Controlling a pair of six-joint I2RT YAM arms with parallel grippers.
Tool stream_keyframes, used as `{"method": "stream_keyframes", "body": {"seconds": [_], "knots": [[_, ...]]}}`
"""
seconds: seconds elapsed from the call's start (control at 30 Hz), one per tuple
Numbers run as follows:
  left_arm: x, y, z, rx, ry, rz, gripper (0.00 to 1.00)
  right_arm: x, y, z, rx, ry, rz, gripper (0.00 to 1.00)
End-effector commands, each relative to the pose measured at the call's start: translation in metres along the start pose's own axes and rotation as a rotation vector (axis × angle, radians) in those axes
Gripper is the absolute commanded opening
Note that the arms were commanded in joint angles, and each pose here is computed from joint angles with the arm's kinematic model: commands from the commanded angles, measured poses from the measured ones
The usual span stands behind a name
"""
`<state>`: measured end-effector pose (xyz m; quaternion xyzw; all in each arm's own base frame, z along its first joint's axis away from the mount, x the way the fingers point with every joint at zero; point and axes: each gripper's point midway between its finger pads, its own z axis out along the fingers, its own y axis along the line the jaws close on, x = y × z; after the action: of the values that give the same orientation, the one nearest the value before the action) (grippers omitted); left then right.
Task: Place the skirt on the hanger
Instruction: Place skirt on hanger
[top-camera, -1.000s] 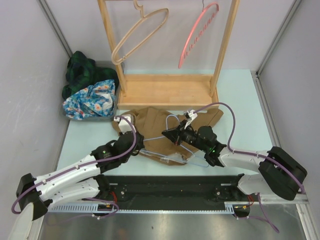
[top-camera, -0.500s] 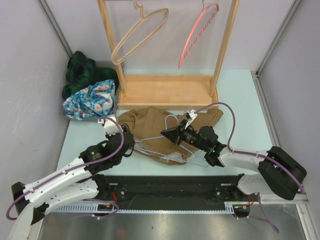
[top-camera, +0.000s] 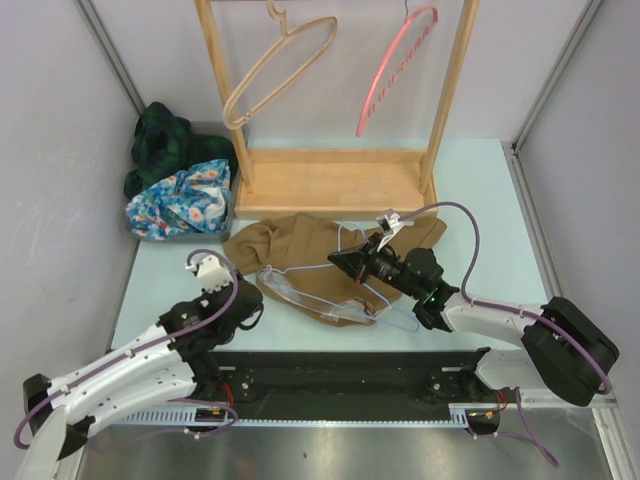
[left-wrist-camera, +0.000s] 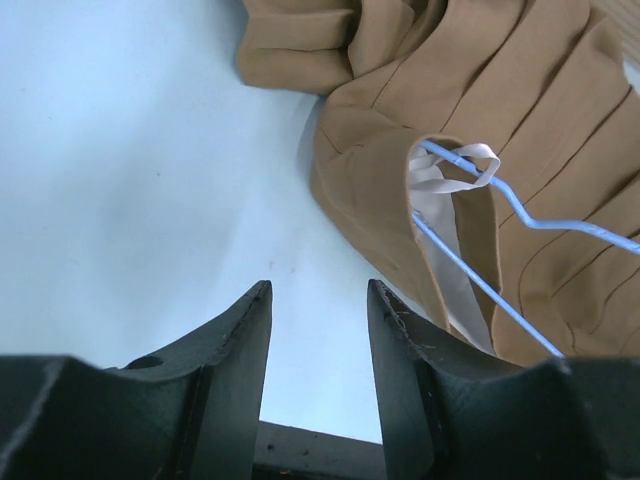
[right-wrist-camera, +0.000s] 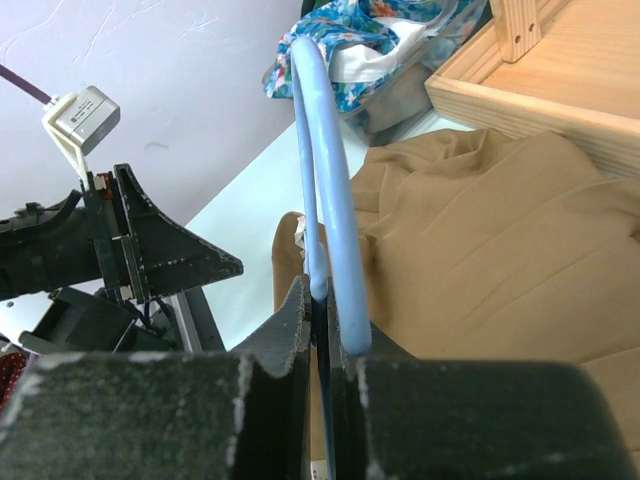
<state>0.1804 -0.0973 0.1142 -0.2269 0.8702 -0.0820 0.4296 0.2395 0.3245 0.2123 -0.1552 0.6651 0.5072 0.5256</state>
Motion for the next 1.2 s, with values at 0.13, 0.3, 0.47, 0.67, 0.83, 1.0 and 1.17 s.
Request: {"method": "stream_keyframes", "body": {"seconds": [0.13,0.3,0.47,0.67,0.83,1.0,1.17], "knots": [[-0.005,-0.015,0.003,0.124,-0.018,-0.221,0.55,-0.041,0.025,0.003,-0.069,-0.11,-0.013,0.0],[-0.003,-0.013,0.004,0.124,-0.014,-0.25,0.61,-0.049,0.026,0.003,-0.068,-0.137,-0.026,0.0],[-0.011,-0.019,0.006,0.13,-0.033,-0.259,0.63,-0.05,0.03,0.004,-0.085,-0.141,-0.021,0.0],[-0.019,-0.021,0.013,0.106,-0.057,-0.278,0.66,-0.054,0.03,0.004,-0.083,-0.158,-0.024,0.0],[-0.03,-0.02,0.018,0.068,-0.088,-0.275,0.66,-0.061,0.029,0.003,-0.068,-0.18,-0.032,0.0],[-0.039,-0.022,0.016,0.06,-0.105,-0.266,0.65,-0.066,0.028,0.004,-0.059,-0.2,-0.039,0.0],[-0.046,-0.026,0.011,0.102,-0.125,-0.3,0.65,-0.069,0.029,0.005,-0.064,-0.206,-0.042,0.0]]}}
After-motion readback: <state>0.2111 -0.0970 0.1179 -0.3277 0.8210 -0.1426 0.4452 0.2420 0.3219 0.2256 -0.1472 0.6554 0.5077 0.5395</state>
